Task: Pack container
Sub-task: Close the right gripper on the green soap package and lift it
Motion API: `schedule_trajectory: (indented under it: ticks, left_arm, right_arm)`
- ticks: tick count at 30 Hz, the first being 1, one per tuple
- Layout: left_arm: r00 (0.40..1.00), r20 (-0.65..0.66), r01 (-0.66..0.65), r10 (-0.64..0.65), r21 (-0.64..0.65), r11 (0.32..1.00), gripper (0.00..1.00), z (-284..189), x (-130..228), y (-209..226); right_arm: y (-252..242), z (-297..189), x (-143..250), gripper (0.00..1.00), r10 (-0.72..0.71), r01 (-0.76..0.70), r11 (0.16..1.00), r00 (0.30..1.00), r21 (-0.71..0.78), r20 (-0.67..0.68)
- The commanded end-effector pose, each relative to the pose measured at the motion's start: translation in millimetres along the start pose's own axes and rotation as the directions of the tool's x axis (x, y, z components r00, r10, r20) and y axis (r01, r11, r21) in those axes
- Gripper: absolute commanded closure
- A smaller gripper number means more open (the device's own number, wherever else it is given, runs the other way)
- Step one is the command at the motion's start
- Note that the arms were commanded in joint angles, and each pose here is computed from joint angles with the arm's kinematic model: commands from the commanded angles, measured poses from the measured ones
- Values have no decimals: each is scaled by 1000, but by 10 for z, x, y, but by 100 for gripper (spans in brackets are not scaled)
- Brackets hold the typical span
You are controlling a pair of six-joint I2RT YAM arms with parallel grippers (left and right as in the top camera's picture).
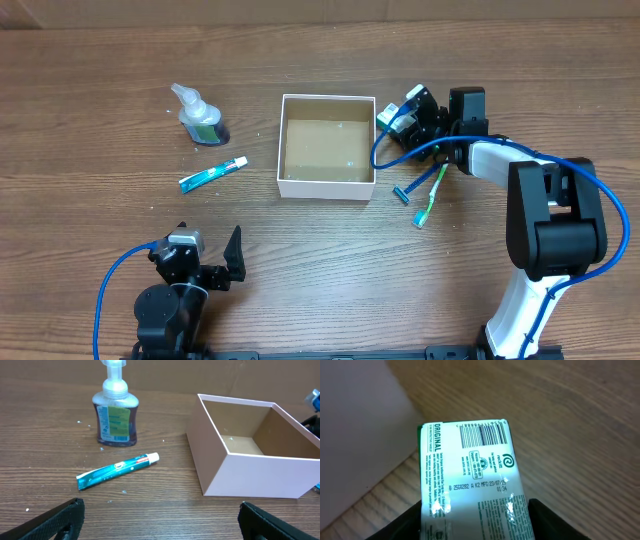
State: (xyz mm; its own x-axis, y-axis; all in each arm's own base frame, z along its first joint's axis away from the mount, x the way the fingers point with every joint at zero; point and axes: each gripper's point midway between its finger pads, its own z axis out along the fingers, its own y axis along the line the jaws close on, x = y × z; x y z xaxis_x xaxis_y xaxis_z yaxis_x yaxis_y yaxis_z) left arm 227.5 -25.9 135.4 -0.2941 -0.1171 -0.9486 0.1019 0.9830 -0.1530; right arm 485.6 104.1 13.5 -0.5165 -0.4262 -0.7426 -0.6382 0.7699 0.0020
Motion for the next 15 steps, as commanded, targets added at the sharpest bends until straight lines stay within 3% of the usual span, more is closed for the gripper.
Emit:
schedule_trajectory:
  ticks: [1, 15]
  left_arm:
    - [1000, 5, 11, -11, 3, 1000, 0, 4, 10, 1]
    - [1000, 6, 11, -11, 3, 1000, 0, 4, 9, 1]
  right_arm:
    - [-121, -111, -237, 53, 62, -64, 998, 996, 26, 64]
    - [-296, -902, -1027, 54, 144, -173, 980, 954, 93, 262]
